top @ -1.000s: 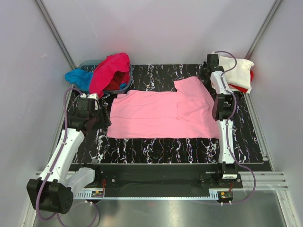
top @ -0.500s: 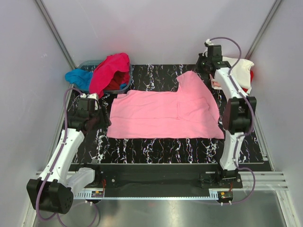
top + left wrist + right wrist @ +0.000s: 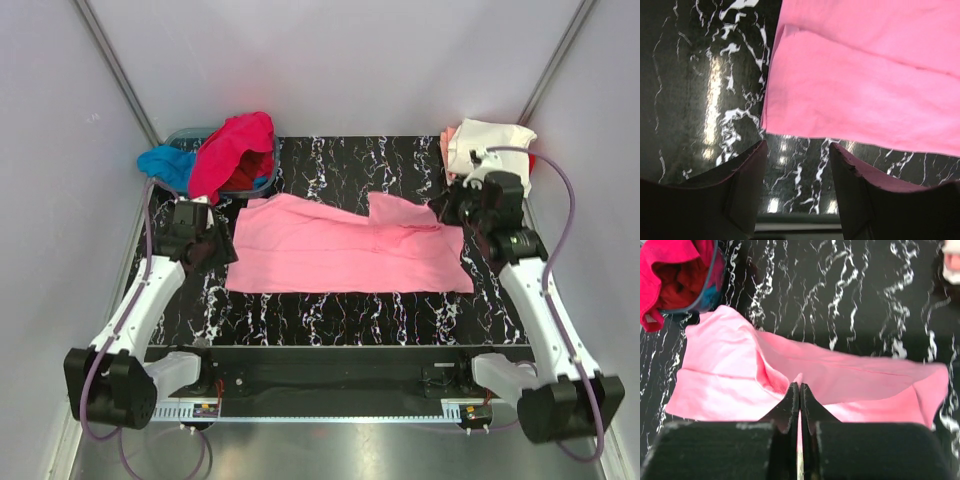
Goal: Fold and stack the t-shirts
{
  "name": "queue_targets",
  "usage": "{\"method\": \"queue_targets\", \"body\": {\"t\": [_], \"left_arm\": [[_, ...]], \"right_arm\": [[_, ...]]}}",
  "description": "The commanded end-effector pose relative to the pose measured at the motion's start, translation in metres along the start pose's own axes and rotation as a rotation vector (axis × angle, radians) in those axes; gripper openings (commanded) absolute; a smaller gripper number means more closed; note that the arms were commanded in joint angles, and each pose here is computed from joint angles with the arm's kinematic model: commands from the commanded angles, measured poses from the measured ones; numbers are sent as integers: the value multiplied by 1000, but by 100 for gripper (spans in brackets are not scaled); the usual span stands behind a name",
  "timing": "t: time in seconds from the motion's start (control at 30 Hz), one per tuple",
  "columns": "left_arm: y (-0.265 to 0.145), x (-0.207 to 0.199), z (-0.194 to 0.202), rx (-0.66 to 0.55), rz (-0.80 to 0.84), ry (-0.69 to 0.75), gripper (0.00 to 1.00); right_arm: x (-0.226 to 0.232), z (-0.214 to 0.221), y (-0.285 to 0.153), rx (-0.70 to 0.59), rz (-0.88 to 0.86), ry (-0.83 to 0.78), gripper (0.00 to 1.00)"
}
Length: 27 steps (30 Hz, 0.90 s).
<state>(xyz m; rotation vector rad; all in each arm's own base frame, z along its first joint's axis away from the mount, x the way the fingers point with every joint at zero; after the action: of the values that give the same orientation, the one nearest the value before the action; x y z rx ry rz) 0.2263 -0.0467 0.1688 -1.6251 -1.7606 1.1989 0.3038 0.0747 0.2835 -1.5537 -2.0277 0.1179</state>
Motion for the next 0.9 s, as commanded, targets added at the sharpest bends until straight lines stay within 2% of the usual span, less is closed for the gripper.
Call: {"method": "queue_targets", "body": {"t": [0.0,0.13,0.3,0.47,0.67,0.87], "left_arm": [[20,-19,-34,-90,53,-69,57],[51,-19,-17,34,16,-123,50],[61,-27,14,10,60,-152,54],[84,-24,52,126,17,-141,55],[78,-21,88,185,-72,-129,56],[54,-21,121,213,-78,-141,56]], "right_arm": [[-8,21,-16,-15,56,58,0],[-19,38,-19,48,141,112,0],[-32,40,-20,44,251,134,0],[-56,51,-38,-7,490,267,0],[-70,50,-58,-92,626,342,0],[-89,53,-68,-88,706,399,0]]}}
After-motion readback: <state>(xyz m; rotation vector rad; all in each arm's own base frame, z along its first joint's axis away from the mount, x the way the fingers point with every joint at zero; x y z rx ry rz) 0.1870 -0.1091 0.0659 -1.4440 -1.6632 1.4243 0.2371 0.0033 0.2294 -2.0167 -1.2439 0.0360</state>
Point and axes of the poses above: each gripper's point midway between its finger pads, its own y axis out along the fingers, its own x axis along the line the jaws close on, z = x × y, the point moved 5 cm from there along -y, back along the fingers, and after that the axes turned 1 degree about y, right-handed, at the moved point
